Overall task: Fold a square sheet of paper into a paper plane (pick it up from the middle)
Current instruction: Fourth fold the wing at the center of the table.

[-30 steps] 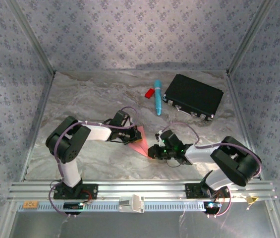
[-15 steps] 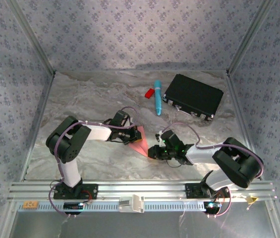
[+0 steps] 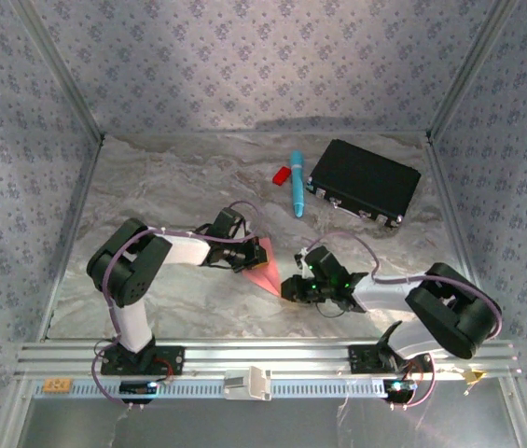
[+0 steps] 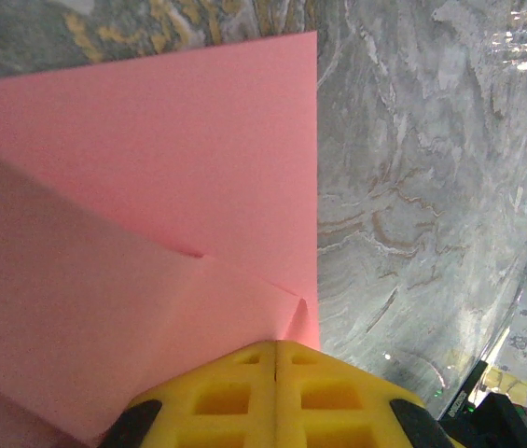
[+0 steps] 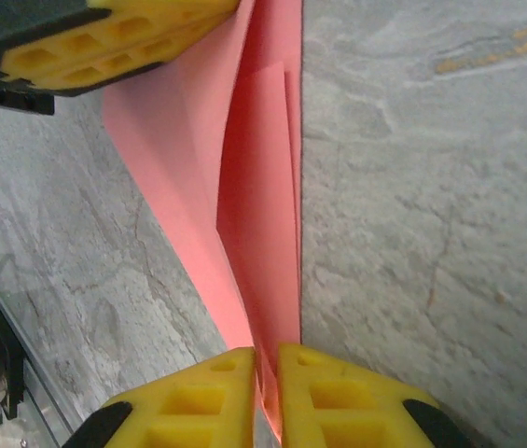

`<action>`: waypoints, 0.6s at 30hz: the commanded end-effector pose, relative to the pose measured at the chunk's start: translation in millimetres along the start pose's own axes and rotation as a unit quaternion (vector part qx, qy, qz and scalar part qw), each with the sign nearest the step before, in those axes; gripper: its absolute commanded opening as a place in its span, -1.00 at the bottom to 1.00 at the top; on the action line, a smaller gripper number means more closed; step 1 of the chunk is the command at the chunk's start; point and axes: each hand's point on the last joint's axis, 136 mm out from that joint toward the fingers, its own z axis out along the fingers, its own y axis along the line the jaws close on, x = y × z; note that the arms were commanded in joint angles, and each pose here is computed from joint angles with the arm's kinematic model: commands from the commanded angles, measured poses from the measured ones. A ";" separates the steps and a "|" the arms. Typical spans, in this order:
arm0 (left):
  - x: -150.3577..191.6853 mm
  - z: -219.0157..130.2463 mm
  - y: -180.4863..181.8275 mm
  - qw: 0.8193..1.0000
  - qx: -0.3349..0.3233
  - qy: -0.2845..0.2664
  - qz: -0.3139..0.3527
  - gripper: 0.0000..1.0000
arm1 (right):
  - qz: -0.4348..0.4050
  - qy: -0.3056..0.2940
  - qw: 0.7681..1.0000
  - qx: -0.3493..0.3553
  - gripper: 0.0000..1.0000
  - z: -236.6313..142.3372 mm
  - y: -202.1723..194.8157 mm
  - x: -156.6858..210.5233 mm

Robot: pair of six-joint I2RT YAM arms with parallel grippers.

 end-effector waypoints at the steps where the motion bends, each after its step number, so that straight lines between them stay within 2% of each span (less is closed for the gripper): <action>1: 8.9 8.4 23.4 0.999 -0.033 0.013 -0.010 -0.94 | 0.017 0.038 0.998 0.054 -0.74 -5.4 -31.8 27.0; 10: 9.5 8.7 24.4 0.999 -0.034 0.013 -0.011 -0.94 | 0.026 0.055 0.997 0.053 -0.90 -3.7 -37.9 38.1; 18: 8.7 8.5 24.5 0.999 -0.034 0.011 -0.011 -0.95 | 0.024 0.054 0.997 0.052 -0.84 -8.3 -35.9 38.6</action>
